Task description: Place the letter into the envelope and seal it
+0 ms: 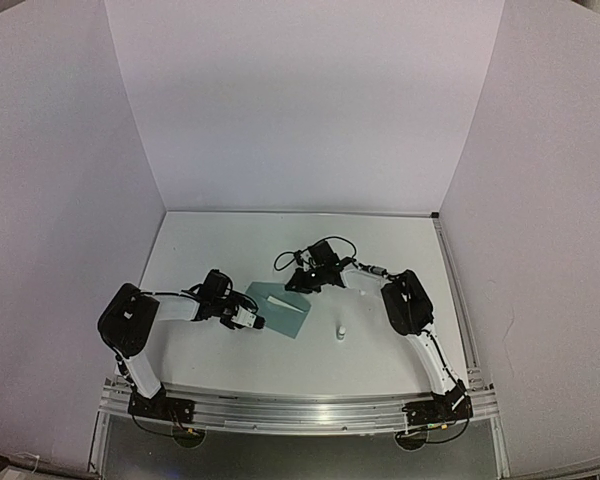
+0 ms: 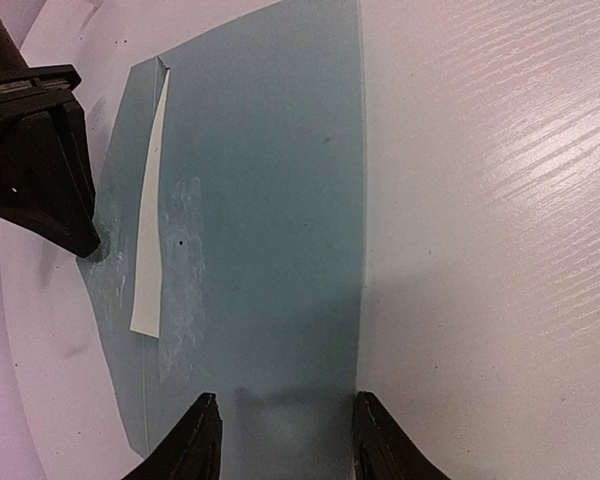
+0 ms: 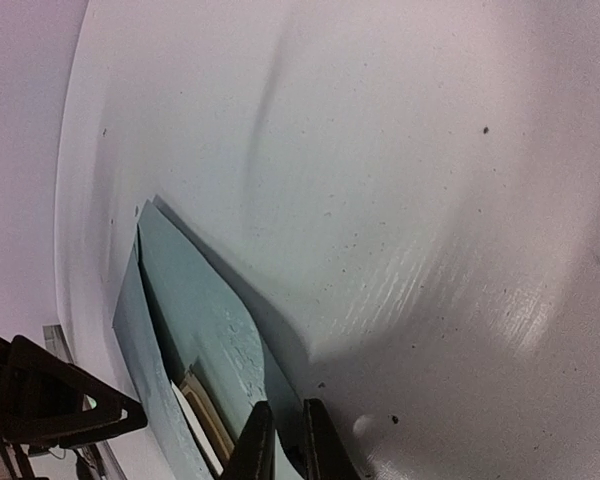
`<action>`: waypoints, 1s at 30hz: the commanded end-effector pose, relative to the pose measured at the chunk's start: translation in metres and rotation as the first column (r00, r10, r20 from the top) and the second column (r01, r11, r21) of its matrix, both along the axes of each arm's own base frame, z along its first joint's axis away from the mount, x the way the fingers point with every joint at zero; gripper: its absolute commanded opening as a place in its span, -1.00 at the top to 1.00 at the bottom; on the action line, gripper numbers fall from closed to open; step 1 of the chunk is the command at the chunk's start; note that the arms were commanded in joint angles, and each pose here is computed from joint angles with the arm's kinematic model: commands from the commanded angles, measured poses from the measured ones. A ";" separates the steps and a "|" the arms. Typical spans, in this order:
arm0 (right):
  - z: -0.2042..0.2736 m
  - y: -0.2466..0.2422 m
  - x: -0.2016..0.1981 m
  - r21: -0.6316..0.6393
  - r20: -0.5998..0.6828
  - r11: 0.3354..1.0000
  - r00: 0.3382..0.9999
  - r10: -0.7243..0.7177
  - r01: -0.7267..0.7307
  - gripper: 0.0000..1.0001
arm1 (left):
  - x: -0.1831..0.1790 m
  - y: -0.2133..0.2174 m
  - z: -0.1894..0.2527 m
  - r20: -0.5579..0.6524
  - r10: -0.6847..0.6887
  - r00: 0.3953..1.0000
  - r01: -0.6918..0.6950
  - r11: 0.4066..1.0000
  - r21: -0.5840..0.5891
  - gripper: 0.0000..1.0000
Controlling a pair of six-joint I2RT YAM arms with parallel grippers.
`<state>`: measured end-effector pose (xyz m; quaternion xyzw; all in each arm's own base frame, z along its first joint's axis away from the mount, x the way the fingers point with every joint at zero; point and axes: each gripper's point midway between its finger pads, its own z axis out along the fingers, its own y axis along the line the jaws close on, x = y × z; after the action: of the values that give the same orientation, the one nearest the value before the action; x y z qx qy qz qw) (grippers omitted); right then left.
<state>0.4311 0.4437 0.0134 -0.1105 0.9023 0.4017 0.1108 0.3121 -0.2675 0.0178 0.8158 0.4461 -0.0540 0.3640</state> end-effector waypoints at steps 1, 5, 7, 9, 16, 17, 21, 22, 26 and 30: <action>-0.004 -0.002 -0.019 -0.061 -0.037 0.998 0.999 0.029 -0.031 0.95 | -0.036 0.033 -0.050 -0.144 0.033 0.989 -0.008 0.986 0.169 0.10; 0.021 0.003 -0.014 -0.039 0.017 0.998 0.999 0.042 -0.041 1.00 | -0.036 0.035 -0.051 -0.146 0.043 0.988 -0.017 0.983 0.180 0.11; 0.043 0.005 -0.012 -0.024 0.065 0.998 0.997 0.052 -0.051 1.00 | -0.035 0.035 -0.052 -0.148 0.053 0.988 -0.025 0.982 0.185 0.11; 0.059 0.007 -0.012 -0.020 0.112 0.998 0.991 0.066 -0.064 1.00 | -0.034 0.035 -0.051 -0.148 0.061 0.987 -0.032 0.982 0.186 0.12; 0.091 0.020 -0.033 -0.041 0.257 0.985 0.951 0.171 -0.167 1.00 | -0.032 0.036 -0.052 -0.145 0.075 0.987 -0.047 0.981 0.190 0.12; 0.090 0.021 -0.036 -0.048 0.260 0.984 0.949 0.180 -0.174 1.00 | -0.031 0.036 -0.052 -0.145 0.080 0.986 -0.052 0.980 0.190 0.12; 0.082 0.022 -0.049 -0.081 0.266 0.977 0.940 0.213 -0.198 1.00 | -0.030 0.036 -0.052 -0.145 0.093 0.985 -0.065 0.979 0.192 0.12; 0.080 0.024 -0.055 -0.094 0.276 0.973 0.933 0.231 -0.213 1.00 | -0.030 0.037 -0.053 -0.145 0.094 0.985 -0.065 0.979 0.193 0.12; 0.072 0.031 -0.072 -0.112 0.274 0.960 0.920 0.278 -0.257 1.00 | -0.030 0.038 -0.055 -0.140 0.089 0.986 -0.059 0.978 0.201 0.13; 0.050 0.028 -0.081 -0.139 0.235 0.953 0.926 0.295 -0.268 1.00 | -0.029 0.038 -0.056 -0.135 0.089 0.987 -0.061 0.978 0.201 0.13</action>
<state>0.3617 0.4732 0.0674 -0.2767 0.8763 0.3580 0.1651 0.3134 -0.2661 0.0171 0.8088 0.4608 -0.0542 0.3613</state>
